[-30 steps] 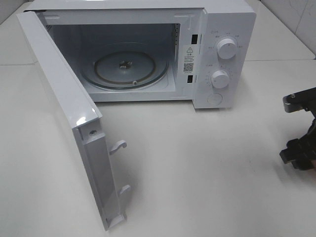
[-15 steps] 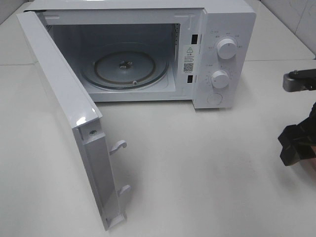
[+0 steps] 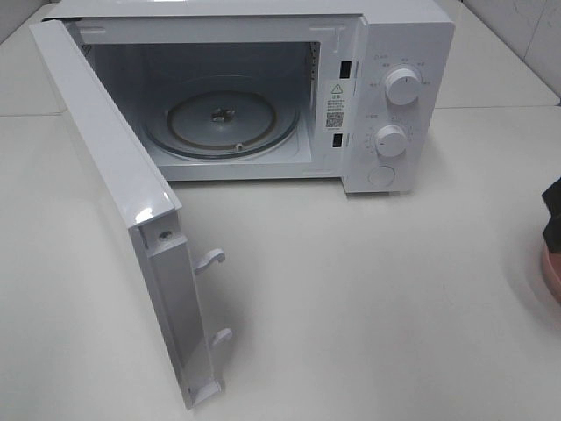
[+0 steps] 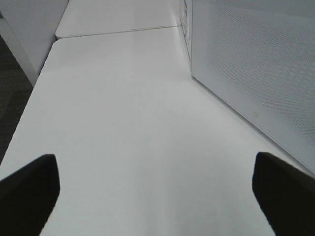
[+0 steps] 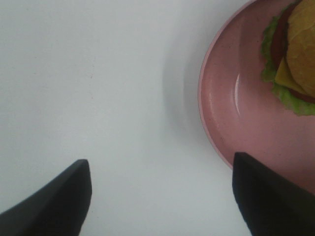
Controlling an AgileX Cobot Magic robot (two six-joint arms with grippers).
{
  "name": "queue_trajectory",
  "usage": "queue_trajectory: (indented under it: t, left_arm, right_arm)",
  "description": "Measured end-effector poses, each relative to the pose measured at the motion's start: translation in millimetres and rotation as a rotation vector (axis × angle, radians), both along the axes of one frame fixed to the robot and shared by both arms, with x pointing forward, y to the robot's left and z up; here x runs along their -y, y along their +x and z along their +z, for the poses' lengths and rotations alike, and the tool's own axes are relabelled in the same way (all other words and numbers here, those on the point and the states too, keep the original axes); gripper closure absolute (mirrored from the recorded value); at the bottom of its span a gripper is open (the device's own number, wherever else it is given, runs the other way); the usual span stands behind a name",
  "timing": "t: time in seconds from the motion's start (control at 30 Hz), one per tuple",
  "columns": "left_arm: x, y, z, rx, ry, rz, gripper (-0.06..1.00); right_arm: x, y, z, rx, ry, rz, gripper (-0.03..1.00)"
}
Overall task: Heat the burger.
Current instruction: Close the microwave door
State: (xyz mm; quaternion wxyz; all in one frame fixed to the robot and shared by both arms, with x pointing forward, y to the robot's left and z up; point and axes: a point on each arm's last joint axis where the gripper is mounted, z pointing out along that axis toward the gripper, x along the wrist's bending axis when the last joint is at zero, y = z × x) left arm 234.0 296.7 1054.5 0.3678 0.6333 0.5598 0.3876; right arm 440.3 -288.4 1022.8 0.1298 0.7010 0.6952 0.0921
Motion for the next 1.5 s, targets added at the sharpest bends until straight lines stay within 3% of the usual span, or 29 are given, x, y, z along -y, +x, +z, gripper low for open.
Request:
queue_trajectory:
  t: [0.27,0.43,0.87,1.23,1.5]
  left_arm:
    - [0.0,0.0,0.0,0.0,0.0,0.0,-0.04]
    - [0.0,0.0,0.0,0.0,0.0,0.0,-0.04]
    - [0.0,0.0,0.0,0.0,0.0,0.0,-0.04]
    - [0.0,0.0,0.0,0.0,0.0,0.0,-0.04]
    - [0.0,0.0,0.0,0.0,0.0,0.0,-0.04]
  right_arm:
    - [4.4,-49.5,26.0,0.167,0.015,-0.003,0.2]
    - [7.1,-78.5,22.7,0.211,0.012,0.009,0.2]
    - [12.3,-164.6,24.5,0.514,0.013,0.092,0.2]
    - [15.0,-197.0,26.2,0.713,0.014,0.1,0.2]
    - [15.2,-205.6,26.1,0.769,0.027,0.096,0.2]
